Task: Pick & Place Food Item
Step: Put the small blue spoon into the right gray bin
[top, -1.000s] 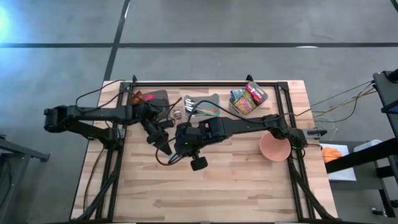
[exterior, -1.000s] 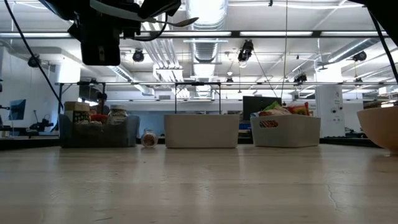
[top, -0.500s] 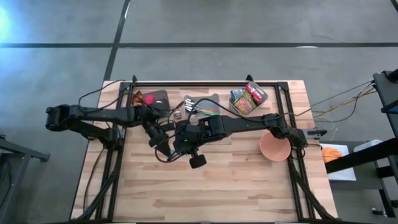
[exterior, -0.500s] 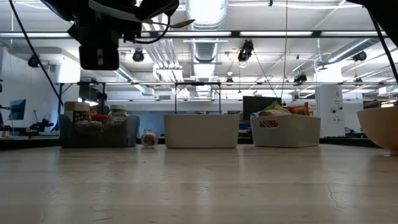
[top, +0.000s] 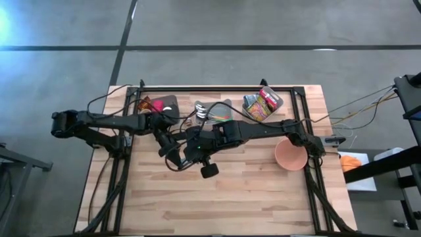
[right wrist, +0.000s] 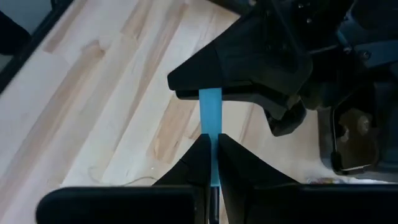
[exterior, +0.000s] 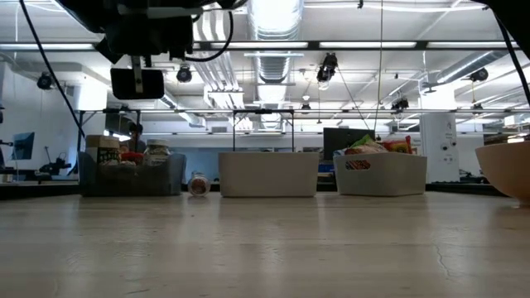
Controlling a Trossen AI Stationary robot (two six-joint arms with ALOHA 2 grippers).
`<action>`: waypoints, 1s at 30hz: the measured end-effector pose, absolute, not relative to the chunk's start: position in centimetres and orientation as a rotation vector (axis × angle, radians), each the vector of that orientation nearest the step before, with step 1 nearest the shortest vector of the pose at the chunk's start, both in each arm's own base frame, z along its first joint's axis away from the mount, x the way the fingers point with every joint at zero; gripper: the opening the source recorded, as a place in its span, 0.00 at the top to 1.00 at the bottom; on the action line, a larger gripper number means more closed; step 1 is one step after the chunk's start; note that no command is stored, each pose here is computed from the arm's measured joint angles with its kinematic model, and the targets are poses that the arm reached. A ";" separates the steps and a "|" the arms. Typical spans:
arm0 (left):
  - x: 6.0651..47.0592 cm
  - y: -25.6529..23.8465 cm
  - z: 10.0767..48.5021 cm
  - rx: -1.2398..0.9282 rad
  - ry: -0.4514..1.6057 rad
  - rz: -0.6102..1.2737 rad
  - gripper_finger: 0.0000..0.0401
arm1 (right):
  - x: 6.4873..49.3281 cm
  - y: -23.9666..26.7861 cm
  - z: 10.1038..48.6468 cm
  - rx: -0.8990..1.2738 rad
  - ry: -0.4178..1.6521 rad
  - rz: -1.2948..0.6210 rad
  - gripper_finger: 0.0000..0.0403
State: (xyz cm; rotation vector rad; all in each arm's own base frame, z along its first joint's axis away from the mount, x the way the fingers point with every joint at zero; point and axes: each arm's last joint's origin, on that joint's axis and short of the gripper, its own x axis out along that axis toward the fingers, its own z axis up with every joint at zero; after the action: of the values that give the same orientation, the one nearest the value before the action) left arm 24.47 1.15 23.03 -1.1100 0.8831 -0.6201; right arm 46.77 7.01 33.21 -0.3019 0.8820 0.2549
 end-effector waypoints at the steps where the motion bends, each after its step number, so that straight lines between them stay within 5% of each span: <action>1: 24.5 1.1 23.1 -1.108 0.882 -0.623 0.93 | 46.8 7.0 33.3 -0.300 0.877 0.255 0.96; 14: 24.6 1.8 23.5 -1.079 0.819 -0.594 0.93 | 45.6 5.9 35.4 -0.125 0.854 0.029 0.94; 23: 24.8 2.8 23.6 -1.071 0.765 -0.511 0.93 | 45.5 5.3 36.3 0.001 0.812 -0.033 0.60; 30: 25.0 5.3 24.0 -1.039 0.610 -0.310 0.93 | 43.9 4.8 40.4 0.024 0.583 -0.336 0.43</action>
State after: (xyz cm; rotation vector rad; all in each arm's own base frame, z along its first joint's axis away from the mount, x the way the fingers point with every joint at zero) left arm 24.99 5.28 23.96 -1.0394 0.6096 -0.3103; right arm 43.93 4.83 40.41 0.0236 0.5829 -0.3360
